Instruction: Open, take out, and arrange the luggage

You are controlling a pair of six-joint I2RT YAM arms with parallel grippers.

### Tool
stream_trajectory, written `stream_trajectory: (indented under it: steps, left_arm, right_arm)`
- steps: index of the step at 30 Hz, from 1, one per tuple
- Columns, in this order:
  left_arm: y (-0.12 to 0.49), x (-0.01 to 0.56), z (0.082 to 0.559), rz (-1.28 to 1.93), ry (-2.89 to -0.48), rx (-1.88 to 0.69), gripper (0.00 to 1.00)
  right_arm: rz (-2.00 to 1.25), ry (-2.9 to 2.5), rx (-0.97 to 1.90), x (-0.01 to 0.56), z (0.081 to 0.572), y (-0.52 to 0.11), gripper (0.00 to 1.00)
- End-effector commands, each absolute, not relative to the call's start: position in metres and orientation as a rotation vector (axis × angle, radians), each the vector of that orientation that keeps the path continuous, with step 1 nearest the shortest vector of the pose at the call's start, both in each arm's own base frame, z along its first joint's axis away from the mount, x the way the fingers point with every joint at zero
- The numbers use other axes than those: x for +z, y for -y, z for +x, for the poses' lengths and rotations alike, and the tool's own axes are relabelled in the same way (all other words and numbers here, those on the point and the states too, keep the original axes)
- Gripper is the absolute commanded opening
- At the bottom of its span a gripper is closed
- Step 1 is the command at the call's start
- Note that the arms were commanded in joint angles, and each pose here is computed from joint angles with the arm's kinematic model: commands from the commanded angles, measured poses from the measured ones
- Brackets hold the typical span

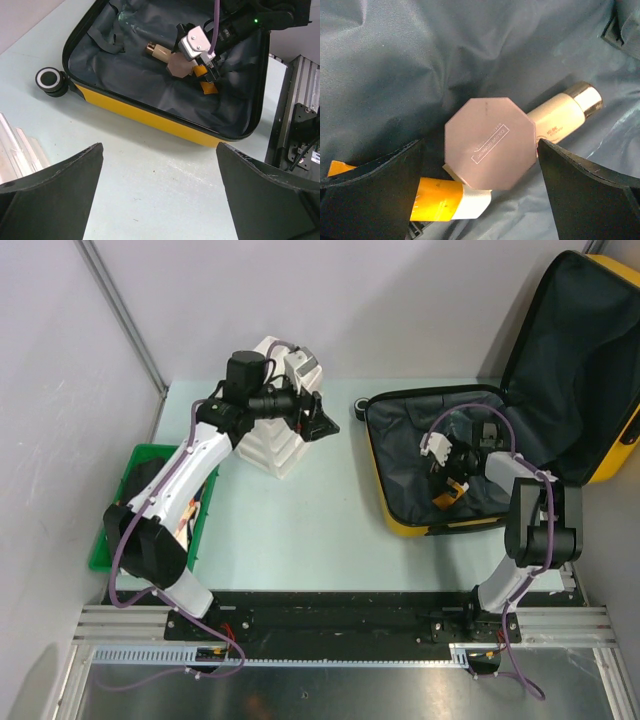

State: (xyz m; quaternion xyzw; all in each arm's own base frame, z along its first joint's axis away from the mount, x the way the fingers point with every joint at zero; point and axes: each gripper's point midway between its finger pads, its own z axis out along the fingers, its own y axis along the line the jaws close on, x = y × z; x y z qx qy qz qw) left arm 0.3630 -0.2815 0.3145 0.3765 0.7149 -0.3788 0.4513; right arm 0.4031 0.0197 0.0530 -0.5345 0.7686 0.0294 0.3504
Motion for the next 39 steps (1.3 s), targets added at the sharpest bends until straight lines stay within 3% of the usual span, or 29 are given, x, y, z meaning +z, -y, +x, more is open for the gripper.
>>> stream_trajectory:
  steps: [1,4,8,14,21,27,33,39]
  left_arm:
    - [0.279,0.327,0.353,0.931,-1.735,-0.983,1.00]
    - [0.278,0.325,0.353,0.919,-1.746,-0.984,1.00]
    - [0.272,0.328,0.356,0.906,-1.746,-0.972,0.99]
    - [0.254,0.333,0.368,0.832,-1.774,-0.954,0.98]
    - [0.230,0.344,0.377,0.736,-1.786,-0.918,0.97]
    - [0.208,0.350,0.370,0.684,-1.788,-0.909,0.99]
    - [0.192,0.349,0.347,0.731,-1.747,-0.823,0.99]
    - [0.177,0.332,0.327,0.763,-1.773,-0.727,0.98]
  right_arm:
    - [-1.516,-1.898,0.083,0.048,0.409,-0.022,0.98]
    - [-1.512,-1.877,0.088,0.049,0.413,-0.023,0.91]
    - [-1.509,-1.840,0.118,0.058,0.415,-0.028,0.62]
    - [-1.374,-1.829,0.170,0.097,0.421,-0.032,0.48]
    - [-1.158,-1.720,0.338,0.196,0.419,-0.075,0.46]
    - [-1.195,-1.568,0.548,0.249,0.384,-0.187,0.45]
    - [-1.407,-1.516,0.633,0.209,0.351,-0.286,0.44]
    - [-1.591,-1.552,0.616,0.135,0.338,-0.330,0.44]
